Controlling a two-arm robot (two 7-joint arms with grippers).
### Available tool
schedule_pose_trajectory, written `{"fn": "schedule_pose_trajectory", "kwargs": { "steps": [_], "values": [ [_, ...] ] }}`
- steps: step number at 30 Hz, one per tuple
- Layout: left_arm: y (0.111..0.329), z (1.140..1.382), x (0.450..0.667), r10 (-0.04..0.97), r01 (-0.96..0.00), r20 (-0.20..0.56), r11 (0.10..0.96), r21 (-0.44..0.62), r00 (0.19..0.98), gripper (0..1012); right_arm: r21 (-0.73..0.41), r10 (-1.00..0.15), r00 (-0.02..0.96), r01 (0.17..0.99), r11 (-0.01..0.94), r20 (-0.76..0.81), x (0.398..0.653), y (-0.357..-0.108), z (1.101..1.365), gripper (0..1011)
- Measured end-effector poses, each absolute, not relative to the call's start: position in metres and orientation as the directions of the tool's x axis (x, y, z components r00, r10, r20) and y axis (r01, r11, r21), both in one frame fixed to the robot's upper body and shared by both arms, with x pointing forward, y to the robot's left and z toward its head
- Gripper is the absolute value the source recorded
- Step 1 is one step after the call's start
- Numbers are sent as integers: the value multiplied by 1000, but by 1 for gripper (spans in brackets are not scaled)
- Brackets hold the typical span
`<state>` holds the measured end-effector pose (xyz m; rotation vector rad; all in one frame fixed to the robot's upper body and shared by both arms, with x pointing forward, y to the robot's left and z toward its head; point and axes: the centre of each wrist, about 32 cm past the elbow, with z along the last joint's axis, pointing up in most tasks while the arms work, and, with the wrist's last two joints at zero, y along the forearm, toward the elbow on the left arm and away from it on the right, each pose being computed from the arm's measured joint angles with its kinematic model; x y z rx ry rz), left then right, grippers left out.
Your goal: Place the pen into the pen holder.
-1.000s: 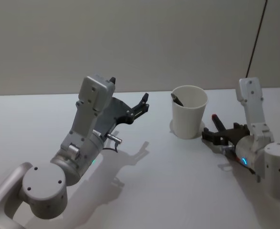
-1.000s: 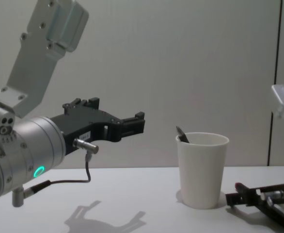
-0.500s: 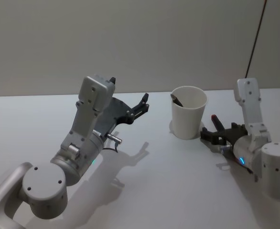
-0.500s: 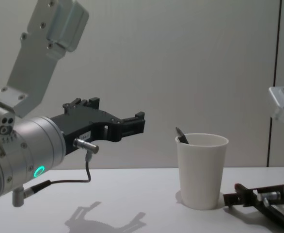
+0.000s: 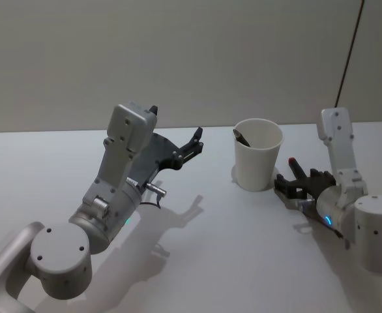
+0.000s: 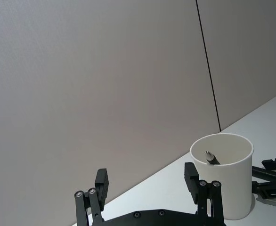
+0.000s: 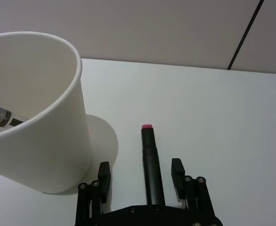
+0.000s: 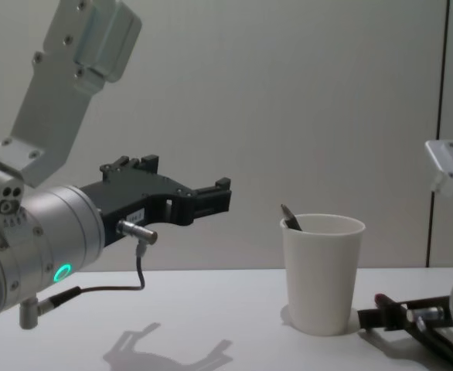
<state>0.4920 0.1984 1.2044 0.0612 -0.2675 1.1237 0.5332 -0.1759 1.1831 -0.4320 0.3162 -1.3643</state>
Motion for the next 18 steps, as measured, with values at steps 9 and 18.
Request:
{"fn": "schedule_pose_trajectory", "kwargs": {
  "steps": [9,18],
  "values": [
    [198,1204,492,882,-897,242,434,-86,404,1001,-472,-983,182,869,147,30,533,-176,1183,758],
    [198,1204,492,882,-897,243,434,-86,404,1001,-467,-985,170,872,145,10,531,-178,1182,697]
  ]
}}
